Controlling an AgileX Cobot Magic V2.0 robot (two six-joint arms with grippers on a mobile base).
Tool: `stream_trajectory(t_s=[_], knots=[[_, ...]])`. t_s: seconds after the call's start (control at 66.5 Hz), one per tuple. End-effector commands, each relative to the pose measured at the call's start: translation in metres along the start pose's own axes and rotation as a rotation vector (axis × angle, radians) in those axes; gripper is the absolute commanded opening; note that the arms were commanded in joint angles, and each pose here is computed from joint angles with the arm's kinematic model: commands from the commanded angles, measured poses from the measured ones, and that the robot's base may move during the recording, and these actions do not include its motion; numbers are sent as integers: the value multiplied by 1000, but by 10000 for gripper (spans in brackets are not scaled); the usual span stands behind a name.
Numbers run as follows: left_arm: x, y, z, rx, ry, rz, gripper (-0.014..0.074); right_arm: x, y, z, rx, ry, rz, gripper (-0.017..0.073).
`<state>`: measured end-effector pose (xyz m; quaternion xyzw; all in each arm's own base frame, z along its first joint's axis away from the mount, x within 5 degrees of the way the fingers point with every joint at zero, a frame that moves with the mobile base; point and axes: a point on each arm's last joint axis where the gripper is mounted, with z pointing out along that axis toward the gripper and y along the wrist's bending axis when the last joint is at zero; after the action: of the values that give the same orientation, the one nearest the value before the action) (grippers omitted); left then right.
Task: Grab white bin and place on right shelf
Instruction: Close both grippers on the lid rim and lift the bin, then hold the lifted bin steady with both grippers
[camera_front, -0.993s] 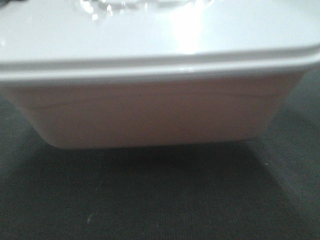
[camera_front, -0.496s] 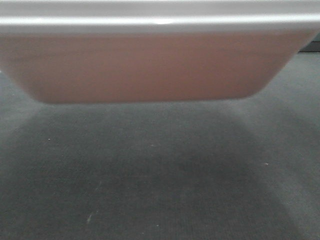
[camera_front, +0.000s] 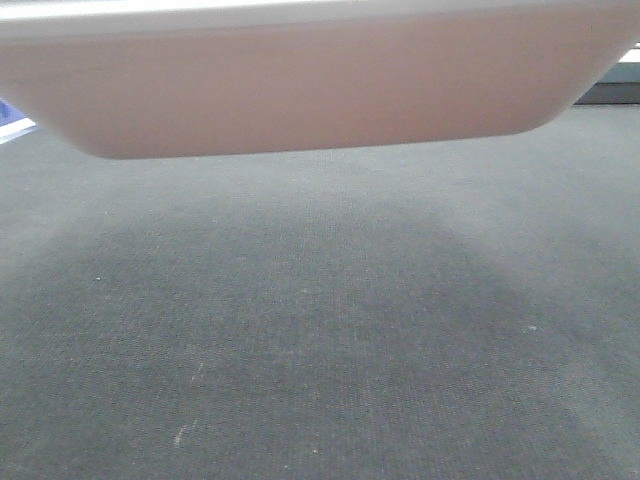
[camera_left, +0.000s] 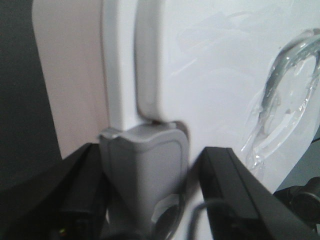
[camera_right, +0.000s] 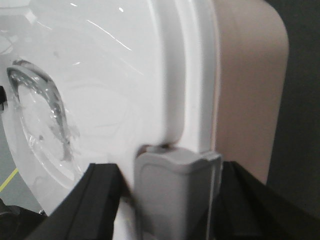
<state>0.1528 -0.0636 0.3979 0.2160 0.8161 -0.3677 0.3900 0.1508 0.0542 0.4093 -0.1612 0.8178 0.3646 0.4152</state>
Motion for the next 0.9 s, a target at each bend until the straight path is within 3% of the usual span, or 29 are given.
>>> stream_trajectory(t_s=[0.0,0.888], knots=[[-15,-24,-8,164,-127,-11,248,-4,30,-10,-218,-15,2,429],[-19,-28,-10,203,-171,-33,208,-5,30,-10,-215,-19,2,429]])
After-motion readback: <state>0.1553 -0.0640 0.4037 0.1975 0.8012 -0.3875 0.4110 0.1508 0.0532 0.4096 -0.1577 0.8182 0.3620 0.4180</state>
